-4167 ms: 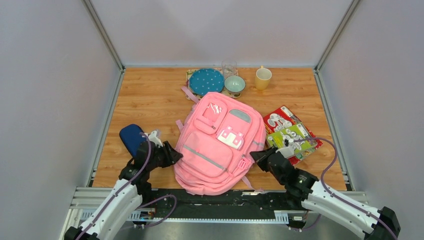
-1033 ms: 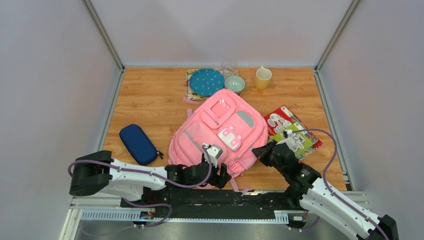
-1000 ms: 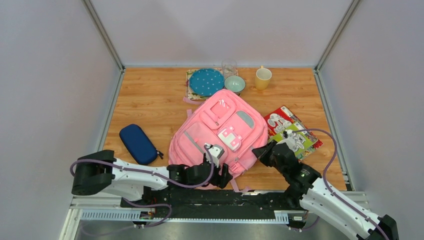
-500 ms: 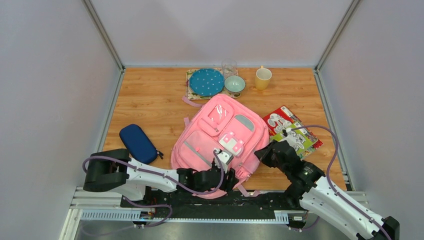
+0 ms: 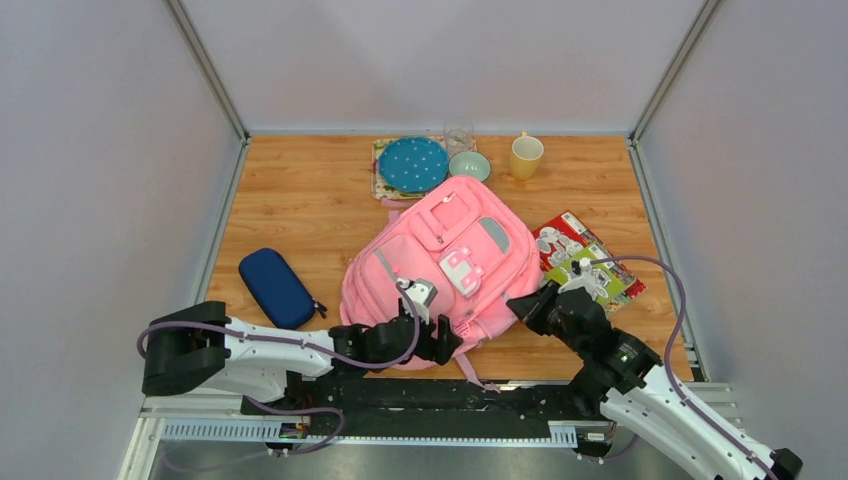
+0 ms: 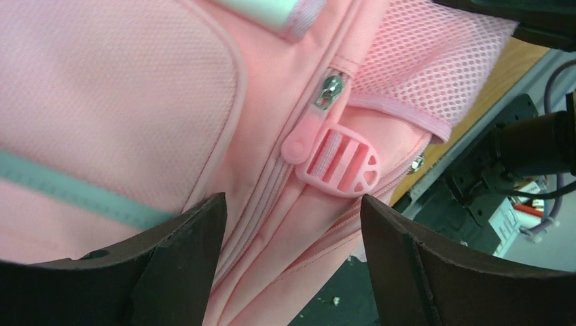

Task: Pack the student bag
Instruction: Adjust the student bag at the center of the board, then unzip the student bag at the center of the board.

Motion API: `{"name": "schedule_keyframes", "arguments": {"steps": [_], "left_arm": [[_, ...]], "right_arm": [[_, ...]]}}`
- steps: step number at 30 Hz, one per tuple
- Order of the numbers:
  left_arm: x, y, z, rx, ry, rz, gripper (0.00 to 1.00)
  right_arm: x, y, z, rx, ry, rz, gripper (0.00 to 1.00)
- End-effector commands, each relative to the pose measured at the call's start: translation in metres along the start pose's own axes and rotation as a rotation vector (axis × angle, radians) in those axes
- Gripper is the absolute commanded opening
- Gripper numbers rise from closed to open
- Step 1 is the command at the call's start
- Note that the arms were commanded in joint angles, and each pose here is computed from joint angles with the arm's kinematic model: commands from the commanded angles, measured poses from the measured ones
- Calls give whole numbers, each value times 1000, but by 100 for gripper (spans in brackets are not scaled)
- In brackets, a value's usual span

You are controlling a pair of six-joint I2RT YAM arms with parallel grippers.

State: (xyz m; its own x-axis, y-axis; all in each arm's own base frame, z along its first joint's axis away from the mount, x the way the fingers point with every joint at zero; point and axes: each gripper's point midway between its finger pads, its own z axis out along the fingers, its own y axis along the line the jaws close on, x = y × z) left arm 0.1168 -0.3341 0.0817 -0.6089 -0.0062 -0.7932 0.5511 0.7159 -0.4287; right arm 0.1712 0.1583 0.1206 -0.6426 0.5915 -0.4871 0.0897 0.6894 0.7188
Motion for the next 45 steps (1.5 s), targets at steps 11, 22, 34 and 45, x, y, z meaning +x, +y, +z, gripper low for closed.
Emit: {"name": "schedule_keyframes", "arguments": {"steps": [11,22,34,45], "left_arm": [[-11,63,-8,-118,42,119,83],[-5,-2,-38,107,9,174,82],[8,-38,-9,172,-9,216,77],[5,-61,0,254,-62,162,68]], "right_arm": [[-5,24,0,-101,-40,110,0],[-12,29,10,-71,-68,106,0],[-16,41,-3,-108,-54,79,0],[-13,46,-10,-126,-22,53,0]]}}
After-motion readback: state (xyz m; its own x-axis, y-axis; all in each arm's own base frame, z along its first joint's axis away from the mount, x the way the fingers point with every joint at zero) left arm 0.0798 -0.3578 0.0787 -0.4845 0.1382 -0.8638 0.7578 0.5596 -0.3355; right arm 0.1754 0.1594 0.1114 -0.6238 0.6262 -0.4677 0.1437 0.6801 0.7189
